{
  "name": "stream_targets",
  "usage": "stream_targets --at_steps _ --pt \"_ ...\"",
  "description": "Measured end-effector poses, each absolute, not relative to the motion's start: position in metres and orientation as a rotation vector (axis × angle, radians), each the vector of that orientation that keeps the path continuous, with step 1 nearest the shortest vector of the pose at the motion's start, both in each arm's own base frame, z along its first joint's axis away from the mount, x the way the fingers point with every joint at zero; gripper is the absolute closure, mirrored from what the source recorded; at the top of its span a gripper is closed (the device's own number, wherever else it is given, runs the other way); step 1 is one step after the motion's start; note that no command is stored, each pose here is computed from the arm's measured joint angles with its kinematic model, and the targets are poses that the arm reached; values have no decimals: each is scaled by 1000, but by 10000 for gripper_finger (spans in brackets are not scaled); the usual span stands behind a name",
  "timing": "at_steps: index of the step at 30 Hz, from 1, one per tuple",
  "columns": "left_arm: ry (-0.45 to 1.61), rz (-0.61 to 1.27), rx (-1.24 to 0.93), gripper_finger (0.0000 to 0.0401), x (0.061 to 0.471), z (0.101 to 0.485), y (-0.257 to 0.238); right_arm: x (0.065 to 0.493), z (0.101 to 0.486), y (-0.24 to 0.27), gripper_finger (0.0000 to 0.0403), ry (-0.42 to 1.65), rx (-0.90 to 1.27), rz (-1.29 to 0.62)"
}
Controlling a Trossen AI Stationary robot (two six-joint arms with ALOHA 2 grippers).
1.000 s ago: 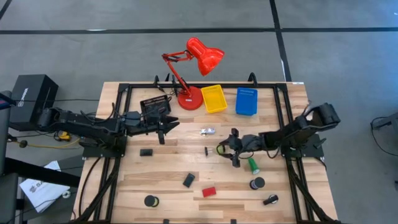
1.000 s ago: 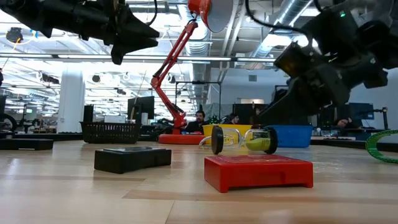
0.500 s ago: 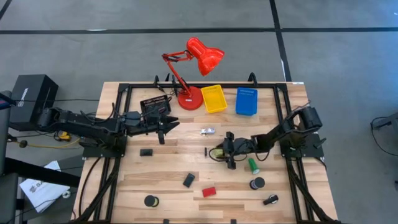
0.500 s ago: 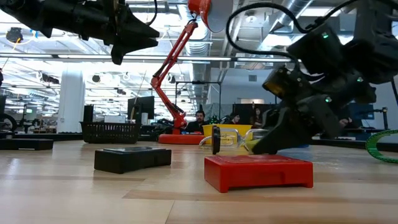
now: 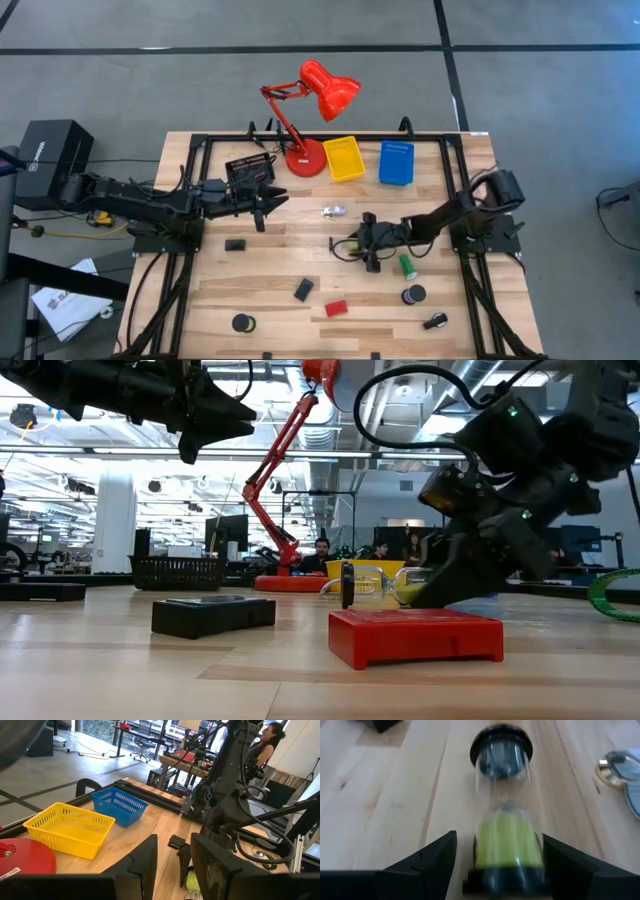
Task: Pick & Place Office items
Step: Put the light green hourglass into the yellow bin
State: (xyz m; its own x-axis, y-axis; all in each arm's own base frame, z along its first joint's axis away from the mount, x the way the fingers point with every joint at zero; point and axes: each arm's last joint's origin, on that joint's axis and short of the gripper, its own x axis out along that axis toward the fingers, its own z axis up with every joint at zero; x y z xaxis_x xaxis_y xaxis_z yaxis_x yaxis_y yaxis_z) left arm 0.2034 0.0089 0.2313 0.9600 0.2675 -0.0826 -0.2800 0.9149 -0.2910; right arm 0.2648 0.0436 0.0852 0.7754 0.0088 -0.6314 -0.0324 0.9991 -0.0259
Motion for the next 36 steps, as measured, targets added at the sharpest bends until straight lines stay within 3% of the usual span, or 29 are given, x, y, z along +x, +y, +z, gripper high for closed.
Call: stream_targets --at_steps 7,23,36 --pt "42 282 -305 289 203 231 9 254 95 50 149 753 -32 32" --pt "42 282 -305 289 203 231 9 255 99 58 150 695 -96 13" --pt "48 283 -307 289 204 230 9 256 99 55 198 695 -115 10"
